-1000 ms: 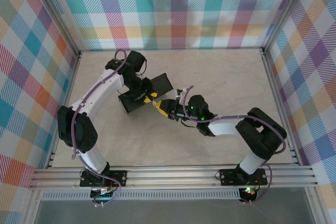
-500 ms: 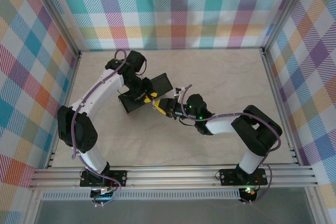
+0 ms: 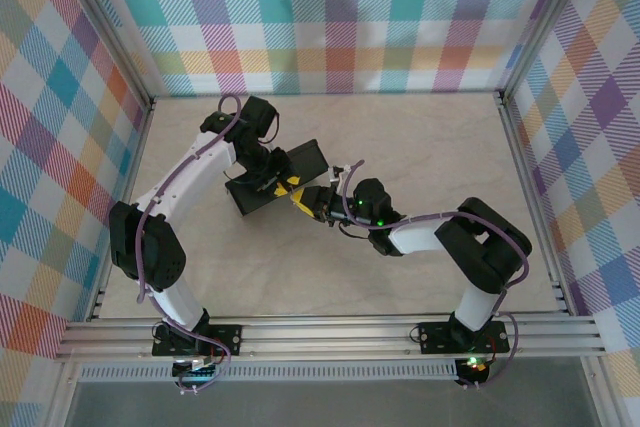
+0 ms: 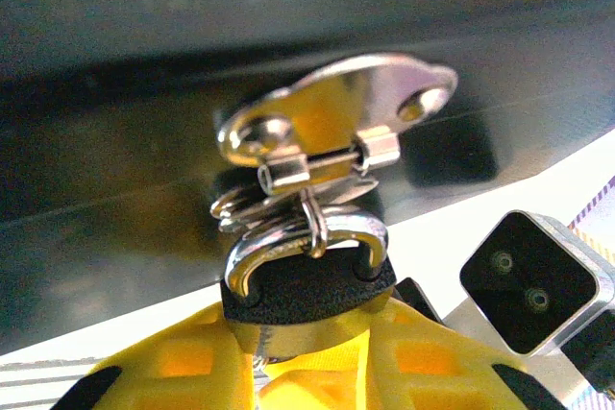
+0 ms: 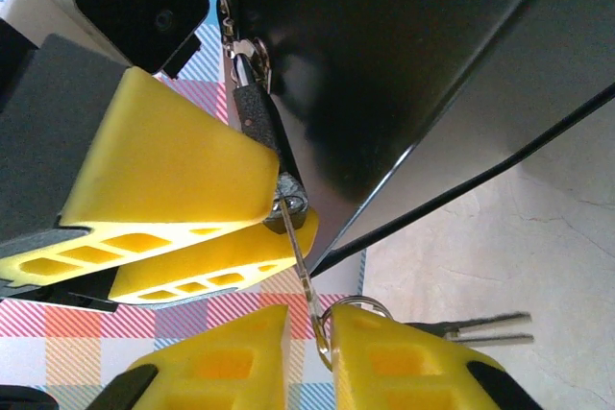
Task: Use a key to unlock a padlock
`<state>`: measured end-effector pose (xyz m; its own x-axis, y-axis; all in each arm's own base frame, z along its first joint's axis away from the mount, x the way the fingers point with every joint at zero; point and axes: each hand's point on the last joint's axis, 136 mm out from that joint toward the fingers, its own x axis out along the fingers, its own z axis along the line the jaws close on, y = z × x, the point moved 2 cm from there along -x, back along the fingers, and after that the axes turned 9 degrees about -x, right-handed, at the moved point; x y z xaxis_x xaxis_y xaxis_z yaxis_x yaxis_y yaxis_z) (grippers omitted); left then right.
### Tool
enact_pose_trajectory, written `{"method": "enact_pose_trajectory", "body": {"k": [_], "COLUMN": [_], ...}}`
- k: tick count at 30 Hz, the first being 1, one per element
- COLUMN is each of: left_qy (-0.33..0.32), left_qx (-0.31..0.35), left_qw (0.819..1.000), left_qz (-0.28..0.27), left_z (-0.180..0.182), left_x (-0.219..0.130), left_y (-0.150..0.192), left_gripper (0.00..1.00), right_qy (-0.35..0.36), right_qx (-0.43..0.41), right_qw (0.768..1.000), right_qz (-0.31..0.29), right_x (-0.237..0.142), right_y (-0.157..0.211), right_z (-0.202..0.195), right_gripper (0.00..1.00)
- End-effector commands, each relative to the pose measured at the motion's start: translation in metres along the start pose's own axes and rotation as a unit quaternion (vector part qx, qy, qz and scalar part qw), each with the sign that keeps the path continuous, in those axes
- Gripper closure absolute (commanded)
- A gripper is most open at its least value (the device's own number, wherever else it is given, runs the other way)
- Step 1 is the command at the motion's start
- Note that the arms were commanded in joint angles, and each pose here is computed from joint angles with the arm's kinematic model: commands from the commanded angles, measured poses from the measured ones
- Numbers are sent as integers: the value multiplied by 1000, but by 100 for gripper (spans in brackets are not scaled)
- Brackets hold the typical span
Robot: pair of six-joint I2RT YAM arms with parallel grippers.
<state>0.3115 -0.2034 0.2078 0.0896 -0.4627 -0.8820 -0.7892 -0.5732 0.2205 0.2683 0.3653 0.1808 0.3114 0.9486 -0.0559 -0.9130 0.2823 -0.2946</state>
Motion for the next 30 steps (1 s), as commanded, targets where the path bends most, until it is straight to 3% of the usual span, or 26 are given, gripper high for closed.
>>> {"method": "enact_pose_trajectory", "body": {"k": [1, 11, 30], "left_qy": [27, 18, 10], "left_qx": [7, 13, 17], "left_qw": [1000, 1000, 1000], "left_qz": [3, 1, -4], "left_z": [-4, 1, 4], "left_x": [-15, -17, -18], "left_y": [7, 8, 8], "left_gripper": [100, 100, 100], "right_qy": [-20, -12, -12], "right_qx": [-12, -25, -57], "right_qw": [1000, 999, 998], "right_qz": [-15, -19, 13], "right_x": [6, 0, -9], "right_y": [-8, -16, -27], "right_z": [11, 5, -7], "right_gripper": [84, 100, 100]}}
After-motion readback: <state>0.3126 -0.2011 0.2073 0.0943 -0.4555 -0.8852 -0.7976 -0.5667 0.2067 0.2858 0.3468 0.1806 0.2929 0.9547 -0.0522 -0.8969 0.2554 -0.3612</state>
